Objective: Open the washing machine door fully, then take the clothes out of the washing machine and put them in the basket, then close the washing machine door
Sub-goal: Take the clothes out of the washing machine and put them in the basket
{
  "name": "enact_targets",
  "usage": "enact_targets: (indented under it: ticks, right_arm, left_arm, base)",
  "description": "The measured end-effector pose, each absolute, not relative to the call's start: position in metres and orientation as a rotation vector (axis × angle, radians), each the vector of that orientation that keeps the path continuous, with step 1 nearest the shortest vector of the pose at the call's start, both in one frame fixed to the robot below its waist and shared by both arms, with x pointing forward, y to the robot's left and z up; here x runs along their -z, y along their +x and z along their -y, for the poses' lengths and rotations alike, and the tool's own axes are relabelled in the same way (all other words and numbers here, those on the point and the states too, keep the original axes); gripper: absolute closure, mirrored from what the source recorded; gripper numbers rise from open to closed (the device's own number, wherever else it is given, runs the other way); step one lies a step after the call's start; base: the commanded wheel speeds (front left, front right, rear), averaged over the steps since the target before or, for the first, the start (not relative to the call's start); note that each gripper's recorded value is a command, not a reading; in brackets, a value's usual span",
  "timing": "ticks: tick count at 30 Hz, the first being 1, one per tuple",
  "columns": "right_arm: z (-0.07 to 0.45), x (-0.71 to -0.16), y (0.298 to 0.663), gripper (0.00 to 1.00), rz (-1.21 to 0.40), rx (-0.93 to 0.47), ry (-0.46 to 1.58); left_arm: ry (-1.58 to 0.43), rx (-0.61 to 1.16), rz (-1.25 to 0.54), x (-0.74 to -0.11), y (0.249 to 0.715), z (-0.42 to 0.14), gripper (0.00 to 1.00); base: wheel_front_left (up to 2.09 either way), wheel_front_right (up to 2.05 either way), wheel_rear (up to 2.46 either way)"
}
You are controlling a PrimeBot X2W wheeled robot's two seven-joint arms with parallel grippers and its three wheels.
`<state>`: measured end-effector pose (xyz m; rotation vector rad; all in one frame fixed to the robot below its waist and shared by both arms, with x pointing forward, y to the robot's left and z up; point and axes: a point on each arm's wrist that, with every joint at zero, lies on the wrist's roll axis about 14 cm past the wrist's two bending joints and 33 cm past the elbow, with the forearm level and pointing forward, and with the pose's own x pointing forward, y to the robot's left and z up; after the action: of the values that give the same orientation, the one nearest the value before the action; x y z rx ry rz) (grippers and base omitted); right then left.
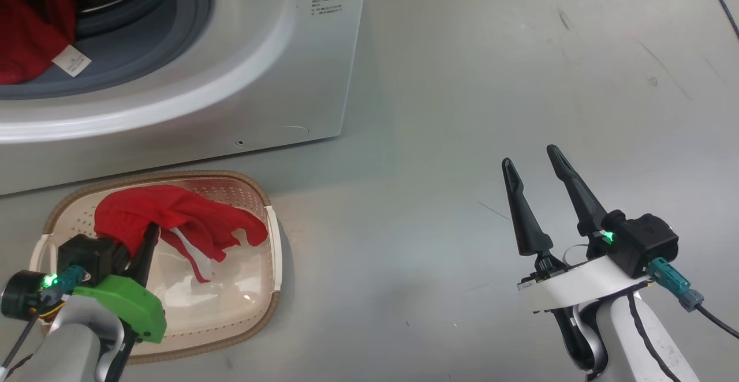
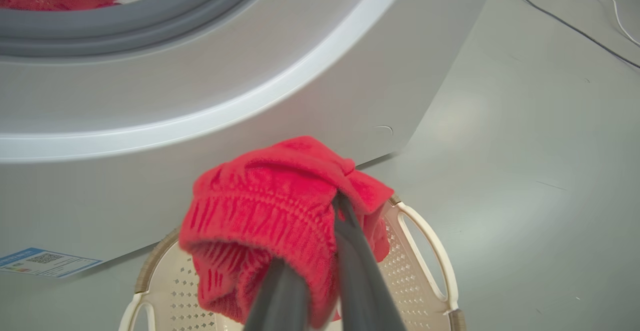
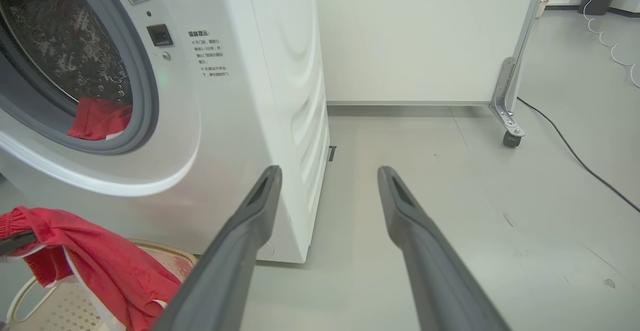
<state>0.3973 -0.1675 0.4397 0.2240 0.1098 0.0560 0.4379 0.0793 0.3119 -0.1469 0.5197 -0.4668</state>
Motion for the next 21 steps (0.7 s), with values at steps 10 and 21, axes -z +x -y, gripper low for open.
enact_targets:
  ticks: [10,21]
  right_arm:
    - [0.185,-0.422,0.397,0.00,-0.158,0.001,0.203]
    - [0.187,-0.417,0.400,0.00,-0.172,0.007,0.198]
  left_arm:
    - [-0.094,0.469,-0.689,-0.255,0.429,-0.086,1.00]
    - [-0.064,0.433,-0.807,-0.226,0.412,-0.100,1.00]
  base:
    - [0.00,0.00,0.00]
    - [0.00,0.00,0.00]
